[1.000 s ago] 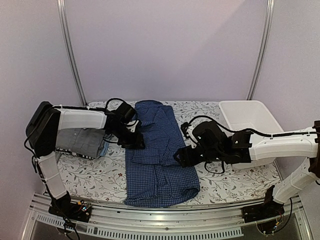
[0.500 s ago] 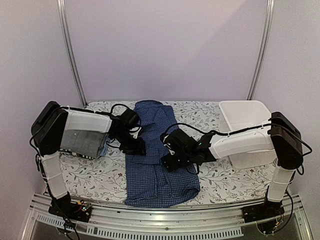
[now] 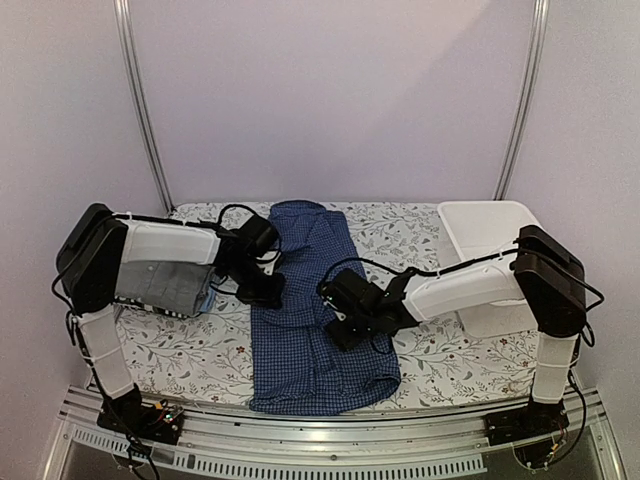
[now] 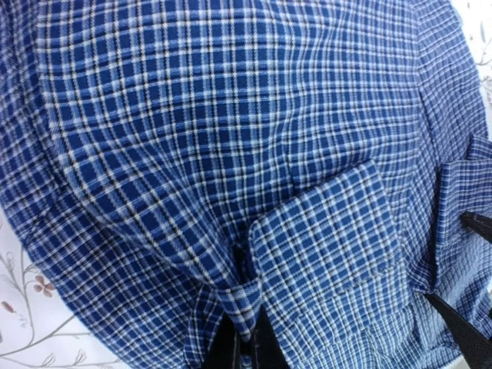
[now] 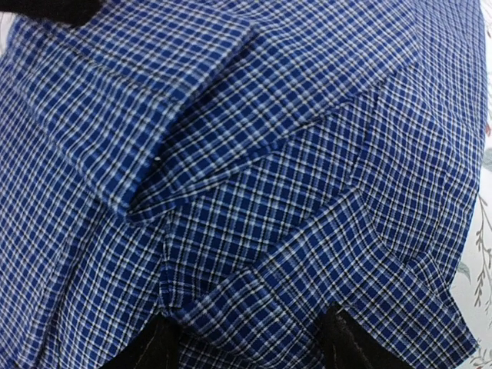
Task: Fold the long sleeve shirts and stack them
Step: Pick up the sleeve from the rectangle-folded shirt, then flatten out the rectangle-folded shirt at the center of the board.
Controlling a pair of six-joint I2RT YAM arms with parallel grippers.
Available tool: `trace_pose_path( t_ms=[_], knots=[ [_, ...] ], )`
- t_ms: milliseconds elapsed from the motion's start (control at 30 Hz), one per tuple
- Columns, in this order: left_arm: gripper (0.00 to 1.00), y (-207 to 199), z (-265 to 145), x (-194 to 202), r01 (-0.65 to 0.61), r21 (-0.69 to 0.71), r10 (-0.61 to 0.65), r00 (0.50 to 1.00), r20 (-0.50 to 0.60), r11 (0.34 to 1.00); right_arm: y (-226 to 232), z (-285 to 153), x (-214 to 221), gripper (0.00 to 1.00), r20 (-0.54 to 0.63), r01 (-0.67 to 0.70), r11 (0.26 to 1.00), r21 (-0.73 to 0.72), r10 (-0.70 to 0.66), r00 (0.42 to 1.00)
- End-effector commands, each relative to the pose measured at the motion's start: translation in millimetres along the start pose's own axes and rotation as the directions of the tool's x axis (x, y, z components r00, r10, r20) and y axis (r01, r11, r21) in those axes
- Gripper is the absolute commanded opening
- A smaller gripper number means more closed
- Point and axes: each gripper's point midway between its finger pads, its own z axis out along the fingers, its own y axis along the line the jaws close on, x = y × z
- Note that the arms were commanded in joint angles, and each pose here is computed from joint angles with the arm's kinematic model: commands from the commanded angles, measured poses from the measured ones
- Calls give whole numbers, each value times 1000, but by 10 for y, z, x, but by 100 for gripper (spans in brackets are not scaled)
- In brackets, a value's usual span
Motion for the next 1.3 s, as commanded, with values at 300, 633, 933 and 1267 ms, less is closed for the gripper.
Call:
trace_pose_path(
  t_ms=[300, 633, 933, 1267],
  knots=[
    [0, 17, -990, -535, 6, -58, 7, 972, 234, 998, -204, -25, -324, 0, 30, -93, 994, 63, 91, 995],
    [0, 563, -2183, -1326, 124, -74, -70, 860, 506, 989, -1038, -542, -936, 0, 163, -288, 943, 169, 261, 951],
    [0, 1338, -3325, -1867, 260, -93, -126, 712, 691, 961, -2168, -1226, -1551, 0, 338, -432, 853, 292, 330, 881],
    [0, 1948, -3420, -1908, 358, -44, -228, 679, 698, 933, -3806, -2253, -2013, 0, 589, -629, 677, 383, 346, 731]
  ],
)
